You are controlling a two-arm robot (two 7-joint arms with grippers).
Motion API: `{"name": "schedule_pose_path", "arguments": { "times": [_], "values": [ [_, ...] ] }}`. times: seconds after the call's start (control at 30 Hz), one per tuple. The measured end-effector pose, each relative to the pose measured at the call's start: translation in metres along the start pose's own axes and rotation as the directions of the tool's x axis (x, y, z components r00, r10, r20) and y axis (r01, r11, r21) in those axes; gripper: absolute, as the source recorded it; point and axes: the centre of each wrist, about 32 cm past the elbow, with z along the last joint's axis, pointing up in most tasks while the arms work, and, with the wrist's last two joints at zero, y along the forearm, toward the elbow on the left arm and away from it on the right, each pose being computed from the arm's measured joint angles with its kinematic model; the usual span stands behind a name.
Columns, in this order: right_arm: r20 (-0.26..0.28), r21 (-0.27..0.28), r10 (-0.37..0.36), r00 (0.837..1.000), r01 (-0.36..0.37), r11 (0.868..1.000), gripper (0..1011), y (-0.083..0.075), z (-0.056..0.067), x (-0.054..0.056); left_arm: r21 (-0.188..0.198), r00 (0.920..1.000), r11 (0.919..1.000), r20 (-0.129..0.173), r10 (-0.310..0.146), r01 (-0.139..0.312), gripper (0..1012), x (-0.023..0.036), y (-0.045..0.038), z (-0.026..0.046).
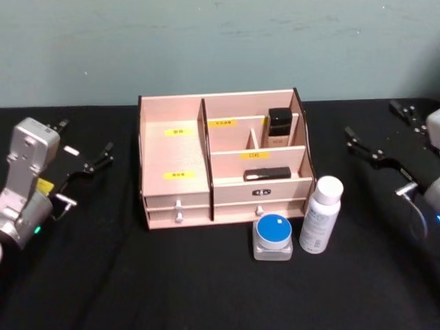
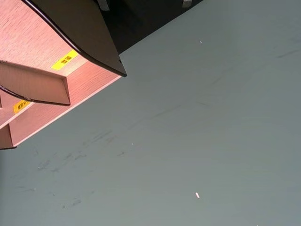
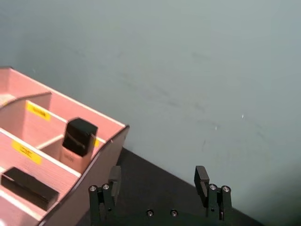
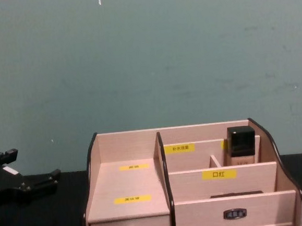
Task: Pick up the facial cleanser and watermelon frost from the table and place them into the tiered storage box.
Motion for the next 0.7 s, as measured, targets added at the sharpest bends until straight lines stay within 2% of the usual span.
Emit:
{"name": "schedule_pose_path", "arguments": {
  "times": [0.13,0.23,0.3,0.43,0.7],
  "values": [
    [-0.001,0.032,0.017,1.000,-0.017,0.999,1000,-0.018,0.013,0.004,0.000,1.0000,1.0000,0.000,0.000,0.000,1001,-0.0001,0.0000,0.0000],
    [-0.007,0.045,0.029,1.000,-0.029,0.999,1000,-0.026,0.020,0.006,0.000,1.0000,1.0000,0.000,0.000,0.000,1001,0.0000,0.0000,0.0000],
    [-0.033,0.049,0.047,0.998,-0.045,0.998,1000,-0.035,0.028,0.008,0.000,1.0000,1.0000,0.000,0.000,0.000,1001,0.0000,0.0000,0.0000],
    [-0.073,0.030,0.102,0.992,-0.101,0.994,1000,-0.057,0.047,0.009,0.000,1.0000,1.0000,0.000,0.000,0.000,1001,0.0000,0.0000,0.0000],
    [-0.101,-0.029,0.198,0.975,-0.202,0.979,1000,-0.090,0.068,0.001,0.000,1.0000,1.0000,0.000,0.000,0.000,1001,0.0000,0.0000,0.0000]
  ]
}}
